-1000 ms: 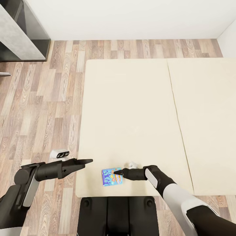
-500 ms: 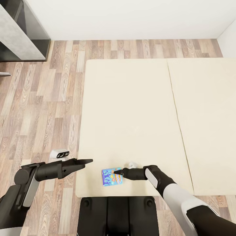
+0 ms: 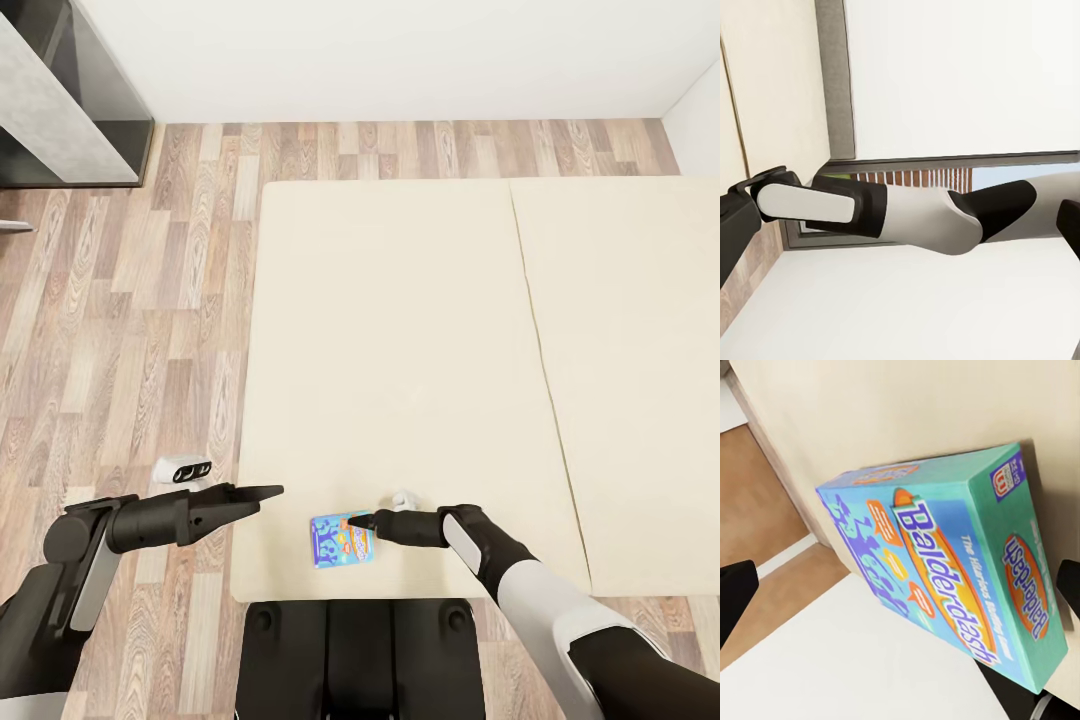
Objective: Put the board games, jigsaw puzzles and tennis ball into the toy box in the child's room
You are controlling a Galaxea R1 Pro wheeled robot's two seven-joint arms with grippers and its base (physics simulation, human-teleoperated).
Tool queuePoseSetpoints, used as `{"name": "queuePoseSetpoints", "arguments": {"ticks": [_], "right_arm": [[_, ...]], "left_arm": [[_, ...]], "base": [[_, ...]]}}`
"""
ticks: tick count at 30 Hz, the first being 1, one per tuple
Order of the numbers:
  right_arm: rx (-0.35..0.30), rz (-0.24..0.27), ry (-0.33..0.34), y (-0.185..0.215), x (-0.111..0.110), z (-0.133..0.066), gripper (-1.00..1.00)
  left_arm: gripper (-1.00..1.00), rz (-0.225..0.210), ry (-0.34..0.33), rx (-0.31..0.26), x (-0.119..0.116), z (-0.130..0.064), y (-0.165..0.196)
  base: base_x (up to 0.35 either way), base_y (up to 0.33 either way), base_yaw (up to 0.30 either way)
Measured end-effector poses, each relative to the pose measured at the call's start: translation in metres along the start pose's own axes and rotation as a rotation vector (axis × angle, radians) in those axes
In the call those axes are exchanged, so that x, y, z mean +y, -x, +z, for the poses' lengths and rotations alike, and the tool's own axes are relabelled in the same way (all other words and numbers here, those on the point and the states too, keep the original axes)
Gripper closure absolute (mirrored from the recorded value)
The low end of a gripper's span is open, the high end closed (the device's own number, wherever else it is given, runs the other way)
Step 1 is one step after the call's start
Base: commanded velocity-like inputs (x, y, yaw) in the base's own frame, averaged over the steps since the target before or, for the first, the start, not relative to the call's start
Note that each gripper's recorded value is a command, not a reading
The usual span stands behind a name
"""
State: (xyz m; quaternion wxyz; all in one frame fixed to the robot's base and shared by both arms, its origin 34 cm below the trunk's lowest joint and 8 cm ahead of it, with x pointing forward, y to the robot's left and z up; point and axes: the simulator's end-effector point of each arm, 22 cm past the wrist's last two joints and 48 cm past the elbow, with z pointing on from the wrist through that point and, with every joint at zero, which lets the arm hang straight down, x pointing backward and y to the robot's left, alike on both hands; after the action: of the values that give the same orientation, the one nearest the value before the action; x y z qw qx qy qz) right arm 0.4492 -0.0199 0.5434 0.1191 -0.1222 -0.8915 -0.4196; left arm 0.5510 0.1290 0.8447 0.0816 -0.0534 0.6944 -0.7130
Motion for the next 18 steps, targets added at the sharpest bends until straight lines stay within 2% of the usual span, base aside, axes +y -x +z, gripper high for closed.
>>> {"name": "queuePoseSetpoints", "arguments": {"ticks": [18], "right_arm": [[0.001, 0.003, 0.0, -0.0007, 0.0004, 0.0007, -1.0]], "left_arm": [[-1.0, 0.0, 0.0, 0.0, 0.0, 0.0, 0.0]], "base": [[0.0, 0.0, 0.0]]}}
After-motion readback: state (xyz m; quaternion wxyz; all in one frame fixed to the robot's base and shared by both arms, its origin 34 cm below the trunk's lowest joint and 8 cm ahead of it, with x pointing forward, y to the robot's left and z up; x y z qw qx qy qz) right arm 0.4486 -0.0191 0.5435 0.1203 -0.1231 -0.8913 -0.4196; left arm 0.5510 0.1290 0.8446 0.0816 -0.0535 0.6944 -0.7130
